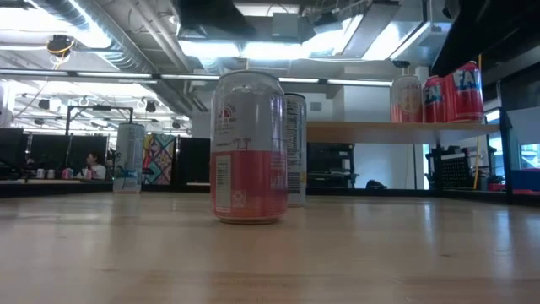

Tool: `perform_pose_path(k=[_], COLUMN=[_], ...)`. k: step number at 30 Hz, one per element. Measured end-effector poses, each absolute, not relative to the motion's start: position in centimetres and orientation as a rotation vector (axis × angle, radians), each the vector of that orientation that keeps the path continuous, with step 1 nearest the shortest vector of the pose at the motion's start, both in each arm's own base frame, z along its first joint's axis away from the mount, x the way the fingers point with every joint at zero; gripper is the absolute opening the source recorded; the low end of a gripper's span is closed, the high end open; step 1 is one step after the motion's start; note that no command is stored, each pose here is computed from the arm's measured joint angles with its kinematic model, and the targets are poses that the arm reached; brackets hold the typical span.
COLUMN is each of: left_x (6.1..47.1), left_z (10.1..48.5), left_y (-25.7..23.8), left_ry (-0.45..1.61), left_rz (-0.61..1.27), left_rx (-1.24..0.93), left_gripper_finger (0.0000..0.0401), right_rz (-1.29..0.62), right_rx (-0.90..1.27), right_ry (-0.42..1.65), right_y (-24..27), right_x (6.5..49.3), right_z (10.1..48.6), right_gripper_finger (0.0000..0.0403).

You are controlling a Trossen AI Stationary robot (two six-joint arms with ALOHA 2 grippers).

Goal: Place canned beverage on shelf
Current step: Put the orange can on the shelf aligned with the other orange soda can

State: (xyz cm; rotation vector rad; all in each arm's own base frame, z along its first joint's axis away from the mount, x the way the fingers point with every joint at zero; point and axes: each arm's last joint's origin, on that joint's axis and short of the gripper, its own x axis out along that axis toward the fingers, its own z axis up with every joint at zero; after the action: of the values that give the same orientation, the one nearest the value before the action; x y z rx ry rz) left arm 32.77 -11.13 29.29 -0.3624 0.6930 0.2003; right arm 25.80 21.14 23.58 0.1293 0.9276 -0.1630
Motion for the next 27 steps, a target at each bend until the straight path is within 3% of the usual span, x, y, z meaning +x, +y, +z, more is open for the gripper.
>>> perform_pose_path(k=[6,10,15,22,27], left_x=[28.2,25.2,22.3,21.2,22.4], left_z=[31.0,29.7,26.7,21.2,19.1], left_y=[-9.5,-8.5,-7.2,-6.4,-6.8], left_ry=[0.836,0.932,0.91,0.891,0.723], left_rz=[0.22,0.22,0.236,0.262,0.21], left_rx=[-0.315,-0.272,-0.234,-0.235,-0.309], left_gripper_finger=[0.0373,0.0373,0.0373,0.0373,0.0373], right_rz=[-0.211,-0.253,-0.28,-0.281,-0.311], right_rx=[0.158,0.241,0.281,0.333,0.348], right_ry=[0.896,0.857,0.847,0.797,0.791], right_y=[20.3,19.4,18.6,19.1,18.4], right_x=[26.6,28.2,30.0,32.2,33.6], right_z=[23.7,23.4,22.3,20.0,18.4], right_gripper_finger=[0.0328,0.0328,0.0328,0.0328,0.0328])
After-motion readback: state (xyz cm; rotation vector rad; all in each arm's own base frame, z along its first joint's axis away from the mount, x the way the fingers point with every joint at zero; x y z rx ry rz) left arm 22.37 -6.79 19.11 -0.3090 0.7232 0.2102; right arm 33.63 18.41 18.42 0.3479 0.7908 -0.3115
